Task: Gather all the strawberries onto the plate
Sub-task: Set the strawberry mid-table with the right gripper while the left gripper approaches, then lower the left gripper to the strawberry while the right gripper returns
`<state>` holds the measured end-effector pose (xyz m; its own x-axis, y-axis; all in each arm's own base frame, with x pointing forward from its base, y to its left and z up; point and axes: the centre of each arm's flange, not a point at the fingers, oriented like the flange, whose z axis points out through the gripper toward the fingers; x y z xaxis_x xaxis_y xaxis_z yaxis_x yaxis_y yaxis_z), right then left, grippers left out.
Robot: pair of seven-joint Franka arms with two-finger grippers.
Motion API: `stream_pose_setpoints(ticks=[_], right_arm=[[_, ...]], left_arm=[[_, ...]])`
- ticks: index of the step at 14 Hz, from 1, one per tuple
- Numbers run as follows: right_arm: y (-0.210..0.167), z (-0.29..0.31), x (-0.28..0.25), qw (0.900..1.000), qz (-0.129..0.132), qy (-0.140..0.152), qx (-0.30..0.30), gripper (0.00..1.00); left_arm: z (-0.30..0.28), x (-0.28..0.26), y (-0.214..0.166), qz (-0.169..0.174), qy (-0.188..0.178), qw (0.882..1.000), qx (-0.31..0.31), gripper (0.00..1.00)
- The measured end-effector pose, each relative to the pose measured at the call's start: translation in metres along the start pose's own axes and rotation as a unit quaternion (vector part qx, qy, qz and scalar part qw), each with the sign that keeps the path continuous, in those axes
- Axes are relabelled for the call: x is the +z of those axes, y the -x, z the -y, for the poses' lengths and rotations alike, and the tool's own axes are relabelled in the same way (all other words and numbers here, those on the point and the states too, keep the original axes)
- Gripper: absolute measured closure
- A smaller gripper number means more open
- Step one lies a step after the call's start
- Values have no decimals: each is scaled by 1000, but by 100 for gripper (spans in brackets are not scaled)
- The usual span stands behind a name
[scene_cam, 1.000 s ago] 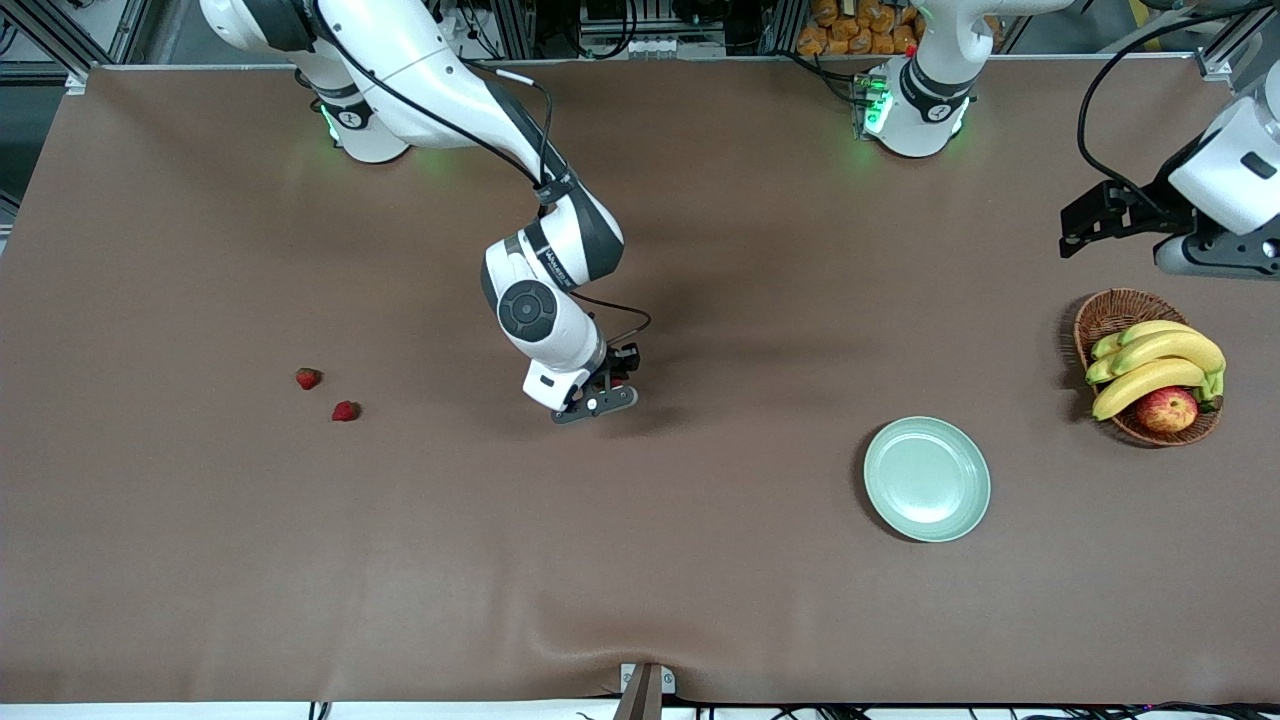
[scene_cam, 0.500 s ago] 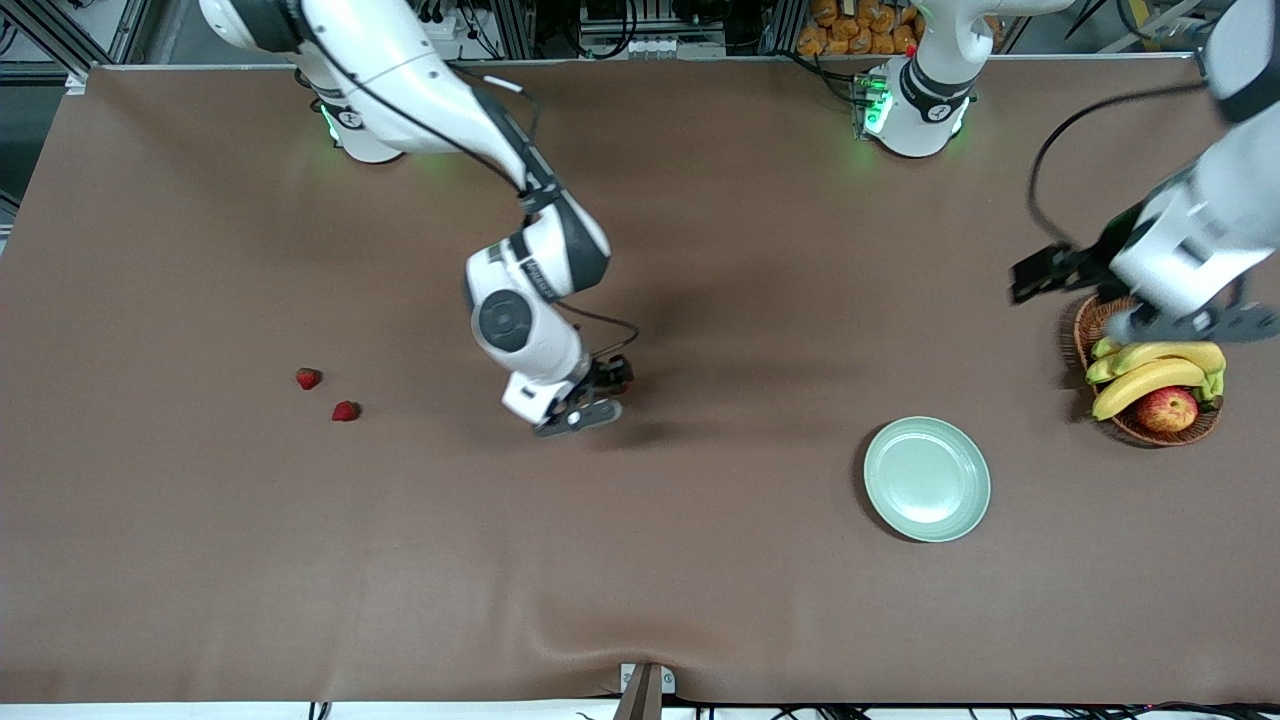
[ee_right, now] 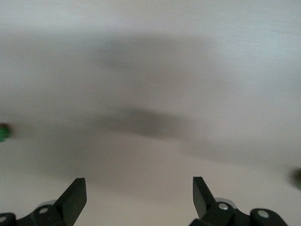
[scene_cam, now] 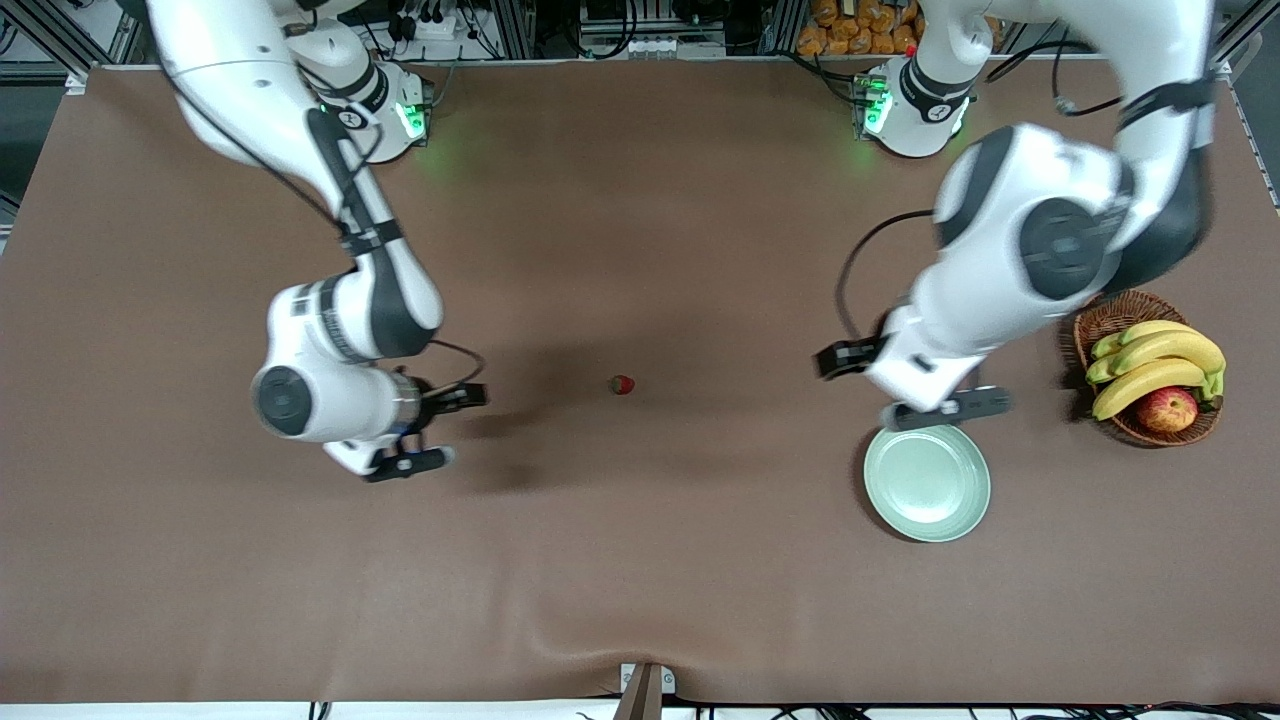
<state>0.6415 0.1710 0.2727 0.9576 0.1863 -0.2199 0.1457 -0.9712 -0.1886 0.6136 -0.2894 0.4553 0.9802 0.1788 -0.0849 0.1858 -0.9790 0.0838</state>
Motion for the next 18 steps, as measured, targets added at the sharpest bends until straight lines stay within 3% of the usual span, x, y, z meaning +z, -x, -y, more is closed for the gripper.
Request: stream_pose_setpoints(ticks=[3, 6, 8, 11, 18], right_arm=[[13, -68, -4, 999, 11, 27, 33, 0], [28, -145, 6, 996, 21, 19, 86, 0], [33, -175, 16, 994, 8, 19, 106, 0], [32, -187, 38, 993, -13, 26, 113, 0], [30, -183, 55, 994, -5, 26, 110, 4]], left_arm=[[-60, 54, 16, -9, 11, 1000, -21, 0], [-107, 109, 33, -16, 23, 999, -37, 0], [-129, 139, 41, -25, 37, 998, -53, 0], [-152, 174, 52, -36, 58, 994, -84, 0], [-199, 239, 102, -28, 74, 975, -208, 0]])
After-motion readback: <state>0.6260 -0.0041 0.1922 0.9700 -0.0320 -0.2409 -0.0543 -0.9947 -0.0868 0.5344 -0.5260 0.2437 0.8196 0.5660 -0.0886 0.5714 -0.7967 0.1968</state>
